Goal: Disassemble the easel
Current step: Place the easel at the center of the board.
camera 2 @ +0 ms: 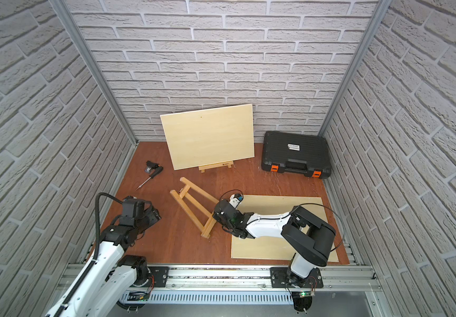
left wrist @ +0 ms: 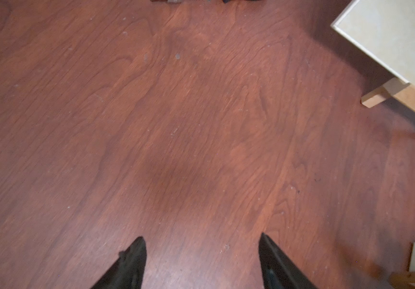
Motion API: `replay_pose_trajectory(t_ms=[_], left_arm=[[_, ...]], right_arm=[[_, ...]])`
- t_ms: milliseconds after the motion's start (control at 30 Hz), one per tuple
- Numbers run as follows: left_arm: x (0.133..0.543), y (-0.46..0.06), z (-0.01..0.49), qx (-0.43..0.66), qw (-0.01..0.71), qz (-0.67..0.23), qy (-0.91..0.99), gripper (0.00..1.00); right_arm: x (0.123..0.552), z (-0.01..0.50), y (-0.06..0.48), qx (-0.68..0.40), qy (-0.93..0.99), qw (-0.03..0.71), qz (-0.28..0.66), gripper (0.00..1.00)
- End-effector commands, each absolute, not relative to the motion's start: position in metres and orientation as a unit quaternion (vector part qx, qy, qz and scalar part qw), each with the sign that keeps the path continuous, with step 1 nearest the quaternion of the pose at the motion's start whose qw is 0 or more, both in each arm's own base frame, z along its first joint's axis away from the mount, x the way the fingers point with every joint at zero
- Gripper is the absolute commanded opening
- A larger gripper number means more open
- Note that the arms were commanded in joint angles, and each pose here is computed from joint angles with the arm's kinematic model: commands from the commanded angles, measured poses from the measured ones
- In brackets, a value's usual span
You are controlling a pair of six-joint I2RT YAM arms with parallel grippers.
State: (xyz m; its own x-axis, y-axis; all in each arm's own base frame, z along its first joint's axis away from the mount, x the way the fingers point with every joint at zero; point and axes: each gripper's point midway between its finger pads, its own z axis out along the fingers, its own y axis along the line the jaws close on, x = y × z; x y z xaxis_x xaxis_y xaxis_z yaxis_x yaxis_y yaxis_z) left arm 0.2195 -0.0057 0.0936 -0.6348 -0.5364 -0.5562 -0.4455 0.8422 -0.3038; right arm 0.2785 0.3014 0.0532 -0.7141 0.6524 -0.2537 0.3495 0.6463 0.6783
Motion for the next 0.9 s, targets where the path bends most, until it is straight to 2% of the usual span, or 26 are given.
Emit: replay_pose_trajectory(t_ms=[0, 600, 867], left_arm=[[0.227, -0.012, 0.11, -0.247, 0.355, -0.088, 0.897, 0.72], [0.223, -0.028, 0.128, -0.195, 0.378, -0.091, 0.901, 0.71], [0.215, -0.02, 0.138, -0.196, 0.388, -0.068, 0.898, 0.71]], right_arm=[[0.275, 0.04, 0.285, 0.263, 0.901, 0.261, 0.226, 0.06], [0.287, 0.032, 0.305, 0.204, 0.937, 0.246, 0.139, 0.08], [0.293, 0.031, 0.307, 0.168, 0.95, 0.245, 0.096, 0.09]])
